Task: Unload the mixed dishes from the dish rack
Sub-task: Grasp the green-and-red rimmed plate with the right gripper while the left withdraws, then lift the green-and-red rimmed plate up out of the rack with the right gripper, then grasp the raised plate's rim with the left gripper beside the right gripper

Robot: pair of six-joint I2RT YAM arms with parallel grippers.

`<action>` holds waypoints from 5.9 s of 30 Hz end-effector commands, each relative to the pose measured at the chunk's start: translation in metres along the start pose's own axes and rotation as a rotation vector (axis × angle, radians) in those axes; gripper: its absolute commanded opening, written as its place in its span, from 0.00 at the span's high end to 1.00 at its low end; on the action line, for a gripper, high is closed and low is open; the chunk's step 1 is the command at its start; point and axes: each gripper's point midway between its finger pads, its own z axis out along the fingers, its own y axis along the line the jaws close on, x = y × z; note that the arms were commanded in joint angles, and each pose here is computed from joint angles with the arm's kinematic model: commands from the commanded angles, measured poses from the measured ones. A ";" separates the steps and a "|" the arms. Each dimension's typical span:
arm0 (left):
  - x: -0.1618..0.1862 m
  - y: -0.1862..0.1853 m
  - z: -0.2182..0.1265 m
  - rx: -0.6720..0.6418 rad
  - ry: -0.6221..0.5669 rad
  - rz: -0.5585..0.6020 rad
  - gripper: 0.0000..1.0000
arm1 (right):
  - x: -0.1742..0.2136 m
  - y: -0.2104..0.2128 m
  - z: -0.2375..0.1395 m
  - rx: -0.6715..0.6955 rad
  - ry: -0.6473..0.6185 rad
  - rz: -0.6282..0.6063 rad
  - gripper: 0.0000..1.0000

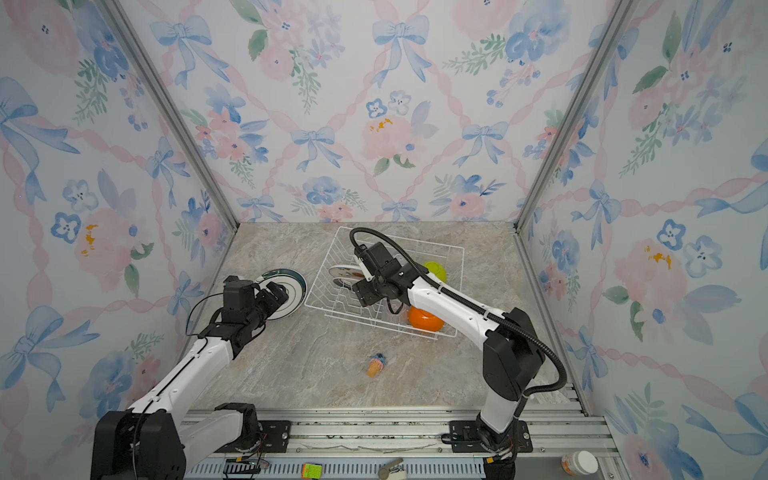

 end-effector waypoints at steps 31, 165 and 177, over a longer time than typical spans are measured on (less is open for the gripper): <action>0.009 -0.043 -0.022 0.170 0.025 0.069 0.02 | -0.016 -0.018 0.025 0.354 0.028 -0.292 0.96; -0.023 -0.225 -0.085 0.936 -0.201 -0.028 0.38 | -0.154 0.067 -0.091 -0.632 -0.663 0.580 1.00; -0.024 -0.228 -0.079 0.930 -0.181 -0.058 0.70 | -0.154 0.076 -0.083 -0.657 -0.647 0.575 1.00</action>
